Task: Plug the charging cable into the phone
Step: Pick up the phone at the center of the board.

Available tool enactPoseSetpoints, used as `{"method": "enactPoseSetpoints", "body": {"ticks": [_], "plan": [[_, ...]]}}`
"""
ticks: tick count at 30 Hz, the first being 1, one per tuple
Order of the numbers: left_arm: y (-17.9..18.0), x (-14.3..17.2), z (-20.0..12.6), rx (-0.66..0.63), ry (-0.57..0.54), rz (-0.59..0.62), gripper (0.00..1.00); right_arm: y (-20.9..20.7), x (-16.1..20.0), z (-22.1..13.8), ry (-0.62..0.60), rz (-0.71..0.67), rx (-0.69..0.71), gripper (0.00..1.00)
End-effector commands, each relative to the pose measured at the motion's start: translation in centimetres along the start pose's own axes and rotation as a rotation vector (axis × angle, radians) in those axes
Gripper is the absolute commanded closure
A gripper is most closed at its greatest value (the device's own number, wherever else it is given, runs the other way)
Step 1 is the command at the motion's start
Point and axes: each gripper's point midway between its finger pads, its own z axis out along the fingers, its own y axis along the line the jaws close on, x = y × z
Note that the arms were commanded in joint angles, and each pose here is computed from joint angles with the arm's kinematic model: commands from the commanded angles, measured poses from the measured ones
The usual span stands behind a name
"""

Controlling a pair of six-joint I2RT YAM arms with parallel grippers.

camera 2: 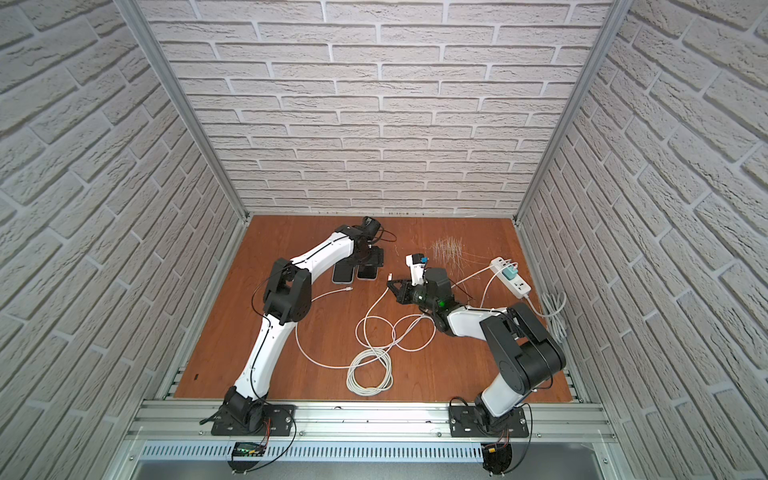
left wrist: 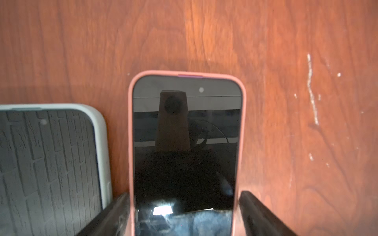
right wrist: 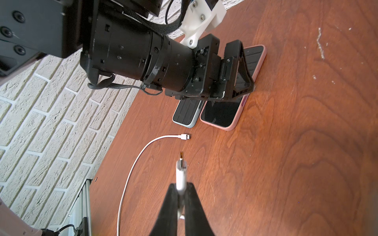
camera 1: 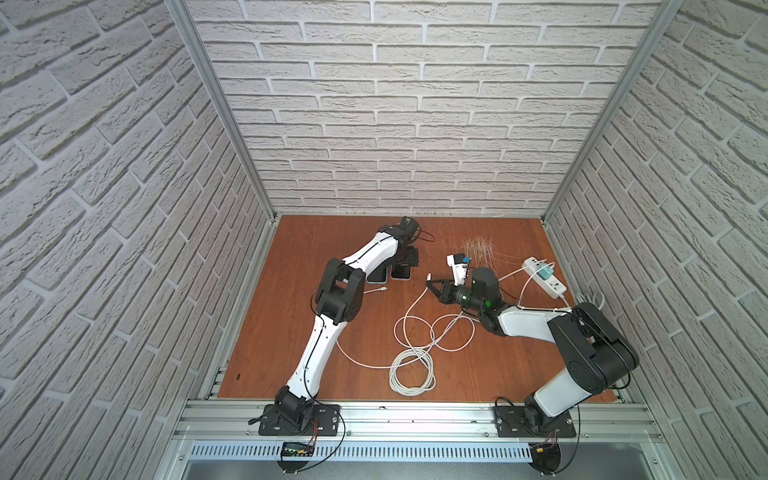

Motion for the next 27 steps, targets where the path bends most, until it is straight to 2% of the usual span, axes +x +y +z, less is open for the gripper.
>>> {"method": "enactPoseSetpoints", "body": {"ticks": [1, 9, 27], "plan": [[1.4, 0.3, 1.3, -0.063, 0.022, 0.002, 0.11, 0.7, -1.0, 0.2, -0.022, -0.022, -0.028, 0.97], [1.4, 0.8, 2.1, -0.181, 0.051, 0.052, 0.10, 0.7, -0.9, 0.2, -0.019, -0.022, -0.030, 0.97], [2.3, 5.2, 3.9, -0.264, 0.200, 0.066, 0.13, 0.7, -0.9, 0.3, -0.017, -0.020, -0.028, 0.96]]}}
